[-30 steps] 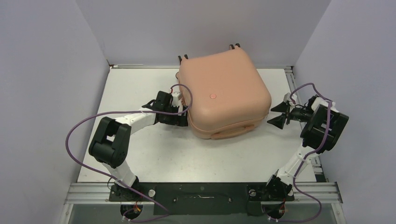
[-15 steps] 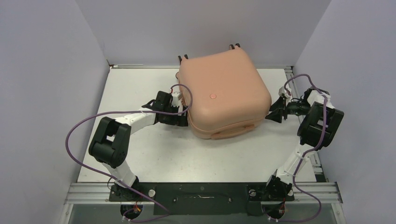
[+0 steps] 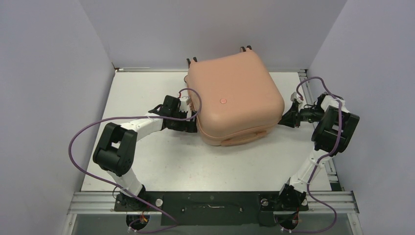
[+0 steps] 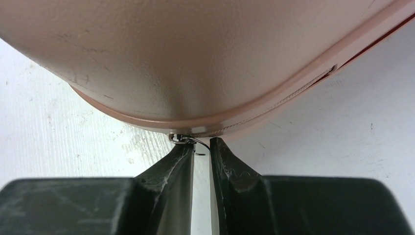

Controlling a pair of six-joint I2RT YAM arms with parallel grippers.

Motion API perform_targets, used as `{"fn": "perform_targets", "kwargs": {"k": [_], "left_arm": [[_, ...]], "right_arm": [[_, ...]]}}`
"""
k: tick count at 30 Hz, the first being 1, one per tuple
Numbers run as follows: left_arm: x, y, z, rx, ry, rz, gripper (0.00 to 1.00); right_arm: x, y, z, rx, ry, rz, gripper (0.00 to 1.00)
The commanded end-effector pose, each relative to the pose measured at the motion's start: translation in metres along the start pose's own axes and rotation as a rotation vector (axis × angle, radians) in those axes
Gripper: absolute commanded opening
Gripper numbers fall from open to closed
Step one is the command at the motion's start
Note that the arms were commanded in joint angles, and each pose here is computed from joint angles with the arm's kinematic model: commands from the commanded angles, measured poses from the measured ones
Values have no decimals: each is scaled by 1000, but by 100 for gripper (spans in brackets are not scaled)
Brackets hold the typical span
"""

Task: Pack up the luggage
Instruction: Zip the luggage at the center of the board.

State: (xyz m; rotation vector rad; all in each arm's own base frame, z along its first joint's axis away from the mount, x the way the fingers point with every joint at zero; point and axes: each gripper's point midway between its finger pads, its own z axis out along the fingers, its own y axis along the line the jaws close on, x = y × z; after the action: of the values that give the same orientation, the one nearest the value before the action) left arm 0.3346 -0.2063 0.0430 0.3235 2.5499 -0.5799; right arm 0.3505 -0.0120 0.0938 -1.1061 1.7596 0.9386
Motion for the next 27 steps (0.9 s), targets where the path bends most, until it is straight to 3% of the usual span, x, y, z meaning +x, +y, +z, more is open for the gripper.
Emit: {"fn": "perform_targets", "kwargs": {"k": [1, 13, 25, 27], "left_arm": [[-20, -13, -7, 64, -71, 31, 96], [-22, -8, -6, 35, -78, 12, 96], [-21, -8, -7, 32, -79, 13, 96], [-21, -7, -7, 31, -78, 16, 96]], "right_arm": [[-21, -3, -4, 50, -76, -66, 5], [-20, 27, -24, 128, -50, -61, 5], [-9, 23, -31, 249, 28, -89, 6], [-13, 18, -35, 281, 32, -114, 13]]}}
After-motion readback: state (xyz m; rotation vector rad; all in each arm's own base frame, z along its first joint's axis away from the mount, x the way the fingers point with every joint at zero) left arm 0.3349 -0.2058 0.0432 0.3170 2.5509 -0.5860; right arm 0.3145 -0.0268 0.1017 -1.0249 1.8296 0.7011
